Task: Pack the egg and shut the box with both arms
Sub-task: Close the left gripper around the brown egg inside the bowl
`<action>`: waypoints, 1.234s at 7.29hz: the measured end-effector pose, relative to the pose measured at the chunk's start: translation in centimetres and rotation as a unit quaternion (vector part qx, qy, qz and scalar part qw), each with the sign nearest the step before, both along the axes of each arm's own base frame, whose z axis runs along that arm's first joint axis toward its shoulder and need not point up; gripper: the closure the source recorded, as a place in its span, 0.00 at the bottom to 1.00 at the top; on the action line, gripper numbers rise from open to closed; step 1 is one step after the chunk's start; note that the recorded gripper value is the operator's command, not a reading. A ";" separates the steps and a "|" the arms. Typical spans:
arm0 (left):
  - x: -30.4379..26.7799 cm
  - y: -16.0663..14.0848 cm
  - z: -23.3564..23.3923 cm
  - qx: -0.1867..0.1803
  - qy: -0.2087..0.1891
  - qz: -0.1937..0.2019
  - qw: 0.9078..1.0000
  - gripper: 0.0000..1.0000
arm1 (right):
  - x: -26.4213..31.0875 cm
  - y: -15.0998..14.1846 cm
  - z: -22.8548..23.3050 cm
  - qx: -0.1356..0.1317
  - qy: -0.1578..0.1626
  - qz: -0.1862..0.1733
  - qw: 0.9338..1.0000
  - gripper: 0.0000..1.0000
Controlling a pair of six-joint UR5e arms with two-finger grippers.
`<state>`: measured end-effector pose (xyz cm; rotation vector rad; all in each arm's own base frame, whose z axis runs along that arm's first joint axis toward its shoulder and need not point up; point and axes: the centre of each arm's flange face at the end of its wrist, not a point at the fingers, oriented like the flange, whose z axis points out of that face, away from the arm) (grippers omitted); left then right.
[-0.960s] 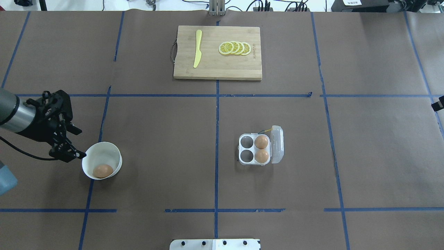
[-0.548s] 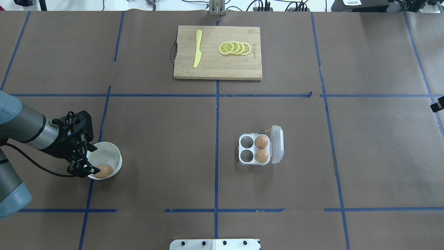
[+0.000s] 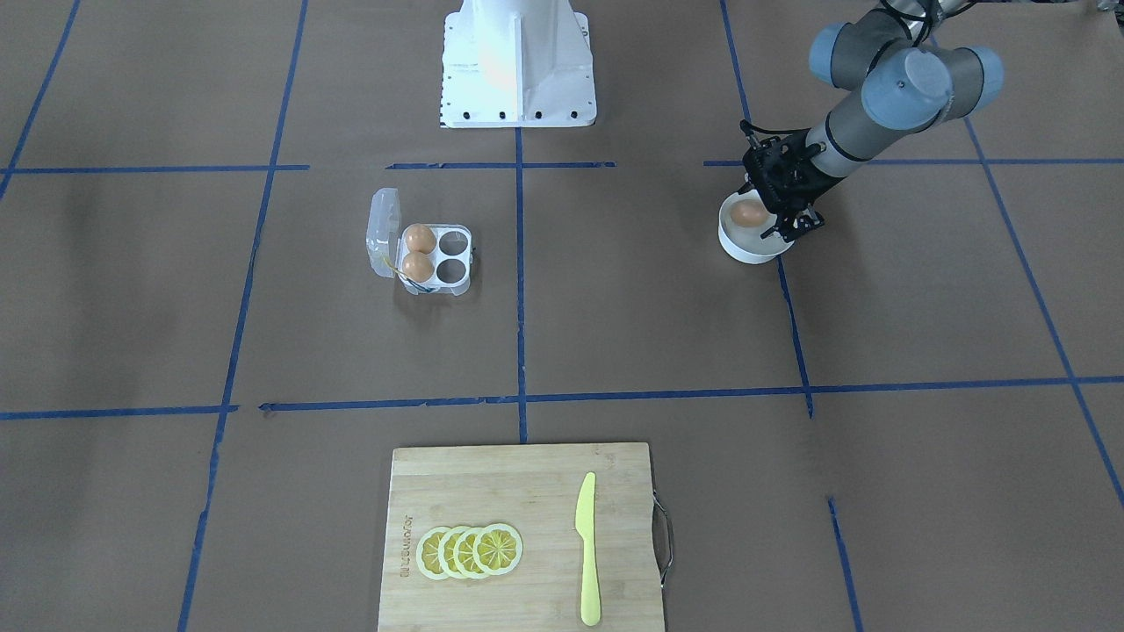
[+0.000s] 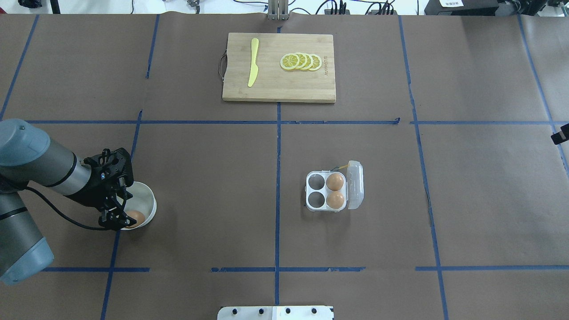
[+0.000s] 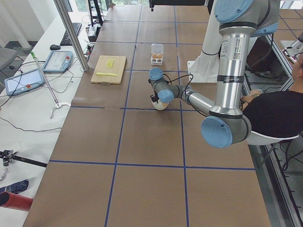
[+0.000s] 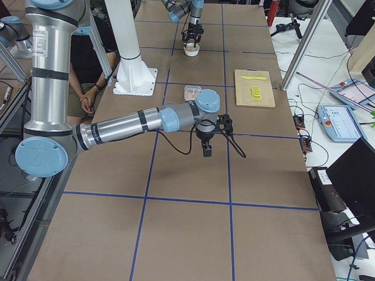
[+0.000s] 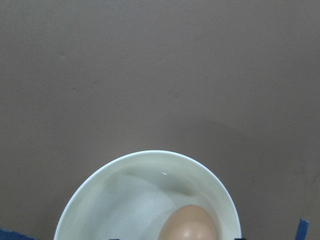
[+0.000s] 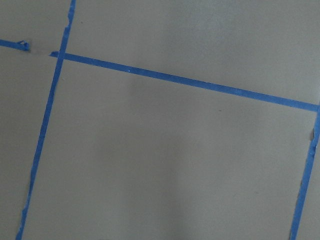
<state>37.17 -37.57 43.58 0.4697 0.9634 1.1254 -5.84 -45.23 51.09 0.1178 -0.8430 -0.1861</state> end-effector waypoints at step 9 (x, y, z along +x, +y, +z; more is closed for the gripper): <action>1.9 0.0 1.6 -0.012 -0.018 0.011 1.000 0.32 | 0.0 0.0 0.1 -0.001 0.000 0.000 1.000 0.00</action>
